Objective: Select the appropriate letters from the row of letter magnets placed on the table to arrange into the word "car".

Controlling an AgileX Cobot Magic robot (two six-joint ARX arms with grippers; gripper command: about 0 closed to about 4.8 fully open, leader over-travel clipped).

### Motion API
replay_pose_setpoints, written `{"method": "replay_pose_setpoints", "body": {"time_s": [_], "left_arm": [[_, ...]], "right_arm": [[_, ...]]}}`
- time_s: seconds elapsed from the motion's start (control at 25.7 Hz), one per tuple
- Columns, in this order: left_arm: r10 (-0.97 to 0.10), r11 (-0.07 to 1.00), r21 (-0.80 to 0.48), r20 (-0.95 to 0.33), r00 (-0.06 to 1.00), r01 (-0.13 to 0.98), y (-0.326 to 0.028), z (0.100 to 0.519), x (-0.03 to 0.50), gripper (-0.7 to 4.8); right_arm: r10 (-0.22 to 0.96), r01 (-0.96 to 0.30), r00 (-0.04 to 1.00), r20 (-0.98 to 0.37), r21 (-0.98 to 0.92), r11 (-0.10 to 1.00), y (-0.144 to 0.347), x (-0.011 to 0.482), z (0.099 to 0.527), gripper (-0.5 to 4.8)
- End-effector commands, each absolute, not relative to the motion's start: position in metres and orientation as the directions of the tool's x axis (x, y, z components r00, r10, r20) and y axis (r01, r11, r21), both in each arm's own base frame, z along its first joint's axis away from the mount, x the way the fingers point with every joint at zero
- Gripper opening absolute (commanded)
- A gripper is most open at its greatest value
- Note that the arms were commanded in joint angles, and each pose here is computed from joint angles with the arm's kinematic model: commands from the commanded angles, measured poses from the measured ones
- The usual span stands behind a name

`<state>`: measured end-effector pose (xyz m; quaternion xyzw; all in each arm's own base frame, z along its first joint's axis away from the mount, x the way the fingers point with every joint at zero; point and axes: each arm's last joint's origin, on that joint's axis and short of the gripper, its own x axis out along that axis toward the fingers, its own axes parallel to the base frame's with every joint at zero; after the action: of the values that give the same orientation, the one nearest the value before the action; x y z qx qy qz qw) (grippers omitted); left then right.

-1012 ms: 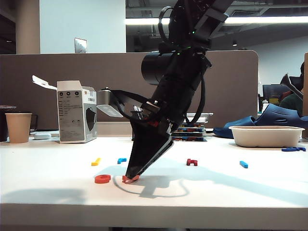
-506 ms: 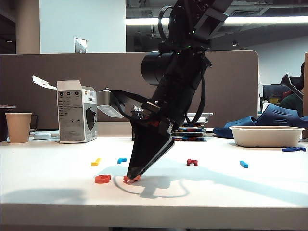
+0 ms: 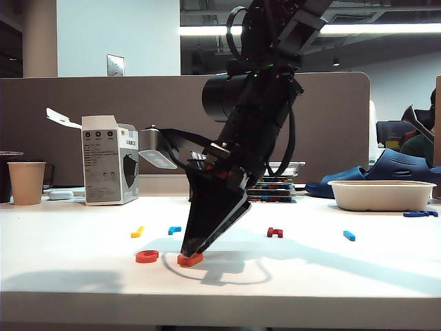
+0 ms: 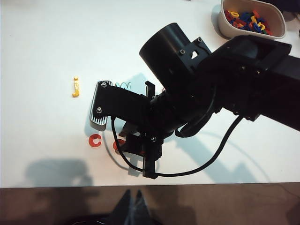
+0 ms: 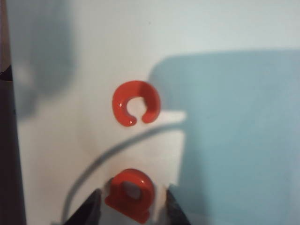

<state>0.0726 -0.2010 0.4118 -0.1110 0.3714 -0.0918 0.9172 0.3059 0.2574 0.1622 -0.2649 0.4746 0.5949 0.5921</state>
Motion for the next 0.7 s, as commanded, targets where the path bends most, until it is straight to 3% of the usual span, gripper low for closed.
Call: {"method": "replay_pose_setpoints", "body": {"time_s": [0.04, 0.7], "left_arm": [[-0.251, 0.957, -0.276, -0.654, 0.714, 0.084, -0.2002, 0.4134, 0.0727, -0.05], [-0.251, 0.957, -0.276, -0.654, 0.714, 0.085, -0.2002, 0.4134, 0.0727, -0.05]], "right_arm": [[0.409, -0.956, -0.150, -0.900, 0.237, 0.172, 0.2554, 0.3052, 0.1582, 1.71], [0.403, -0.964, -0.120, -0.907, 0.203, 0.171, 0.2562, 0.3075, 0.1596, 1.71]]}}
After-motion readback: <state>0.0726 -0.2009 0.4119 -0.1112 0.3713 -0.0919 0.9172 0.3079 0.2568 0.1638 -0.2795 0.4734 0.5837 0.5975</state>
